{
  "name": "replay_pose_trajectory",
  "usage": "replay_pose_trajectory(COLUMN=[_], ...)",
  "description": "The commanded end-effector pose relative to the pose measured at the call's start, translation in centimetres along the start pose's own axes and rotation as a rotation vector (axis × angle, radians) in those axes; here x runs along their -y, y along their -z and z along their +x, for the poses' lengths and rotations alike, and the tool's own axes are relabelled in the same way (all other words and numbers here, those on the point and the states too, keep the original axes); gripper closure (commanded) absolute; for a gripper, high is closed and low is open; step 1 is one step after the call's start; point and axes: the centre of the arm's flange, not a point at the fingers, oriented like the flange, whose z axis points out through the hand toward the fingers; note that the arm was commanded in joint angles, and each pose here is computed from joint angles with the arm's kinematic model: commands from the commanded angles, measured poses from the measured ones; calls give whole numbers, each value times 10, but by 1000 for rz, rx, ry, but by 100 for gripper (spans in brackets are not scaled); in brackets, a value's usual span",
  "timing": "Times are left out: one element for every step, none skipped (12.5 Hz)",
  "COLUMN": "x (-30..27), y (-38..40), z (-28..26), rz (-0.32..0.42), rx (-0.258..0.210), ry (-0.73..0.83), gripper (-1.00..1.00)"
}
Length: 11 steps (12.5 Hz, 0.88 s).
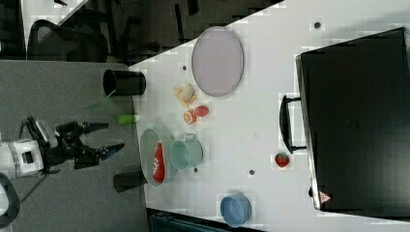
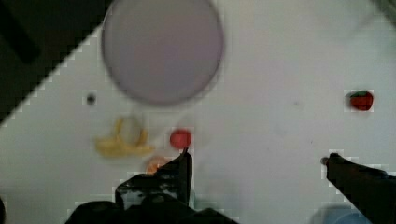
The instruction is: Pick Ketchup from the table and place it in strainer.
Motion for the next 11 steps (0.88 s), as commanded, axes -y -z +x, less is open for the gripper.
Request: replay_pose_trajectory(x=[-61,-73,-82,-89,-90,-90,-90,-91,-91,-91,-91], y=[-24,-21,-19,-17,-14,-12,-12,-12,-13,-14,-15], z=[64,69,70,69,68,68,67,68,68,68,68], rz=[-59,-68,-87,-109,-105,-103,-102,-103,-103,-105,-106], rx=[50,59,76,97,99,97,96,97,98,99,100], ry=[-116,-140,-153,-163,-165,-165,-164,-166,-167,-167,-167], gripper=[-100,-100,-100,-100,-100,-100,-100,-100,-100,-100,-100])
